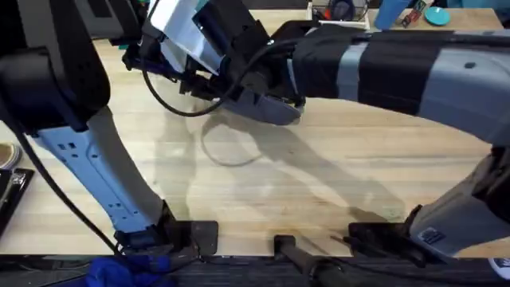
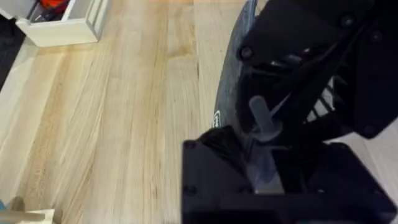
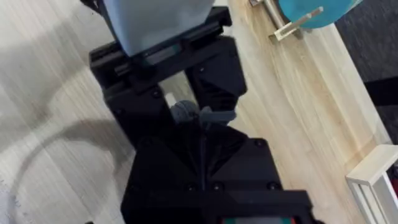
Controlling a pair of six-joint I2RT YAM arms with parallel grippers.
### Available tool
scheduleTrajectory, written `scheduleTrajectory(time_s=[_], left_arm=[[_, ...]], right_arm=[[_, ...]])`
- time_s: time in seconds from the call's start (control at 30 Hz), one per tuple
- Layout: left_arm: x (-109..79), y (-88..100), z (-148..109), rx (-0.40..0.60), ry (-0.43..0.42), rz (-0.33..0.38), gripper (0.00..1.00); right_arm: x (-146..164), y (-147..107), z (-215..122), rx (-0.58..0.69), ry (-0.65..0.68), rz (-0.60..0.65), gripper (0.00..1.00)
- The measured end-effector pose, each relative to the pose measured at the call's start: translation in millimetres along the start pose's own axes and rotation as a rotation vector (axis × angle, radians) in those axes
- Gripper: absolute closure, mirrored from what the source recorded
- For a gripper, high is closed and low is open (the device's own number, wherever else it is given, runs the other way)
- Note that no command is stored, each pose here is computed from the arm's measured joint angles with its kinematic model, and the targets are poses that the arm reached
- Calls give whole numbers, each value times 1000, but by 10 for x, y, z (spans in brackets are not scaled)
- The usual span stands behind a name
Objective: Unzip the bag, pick up the pens from the table one at a time and place them inside, then zip the bag closed.
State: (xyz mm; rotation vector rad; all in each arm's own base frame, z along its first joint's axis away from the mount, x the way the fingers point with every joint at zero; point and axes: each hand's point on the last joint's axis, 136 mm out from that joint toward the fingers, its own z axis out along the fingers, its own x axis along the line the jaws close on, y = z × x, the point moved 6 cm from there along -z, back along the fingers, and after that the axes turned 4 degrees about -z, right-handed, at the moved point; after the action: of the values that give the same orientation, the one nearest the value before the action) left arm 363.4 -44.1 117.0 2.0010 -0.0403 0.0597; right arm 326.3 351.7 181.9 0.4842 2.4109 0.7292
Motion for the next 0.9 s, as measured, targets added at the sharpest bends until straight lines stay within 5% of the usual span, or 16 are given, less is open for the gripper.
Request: scheduleTrajectory(time_s=[0.17, 0.9], left_arm=[[4, 1, 8, 1, 0, 4, 944], [3, 0, 11, 1, -1, 1, 956]], right_arm=[[5, -9, 1, 5, 2, -1, 971], [1, -59, -28, 37, -5, 21, 972]])
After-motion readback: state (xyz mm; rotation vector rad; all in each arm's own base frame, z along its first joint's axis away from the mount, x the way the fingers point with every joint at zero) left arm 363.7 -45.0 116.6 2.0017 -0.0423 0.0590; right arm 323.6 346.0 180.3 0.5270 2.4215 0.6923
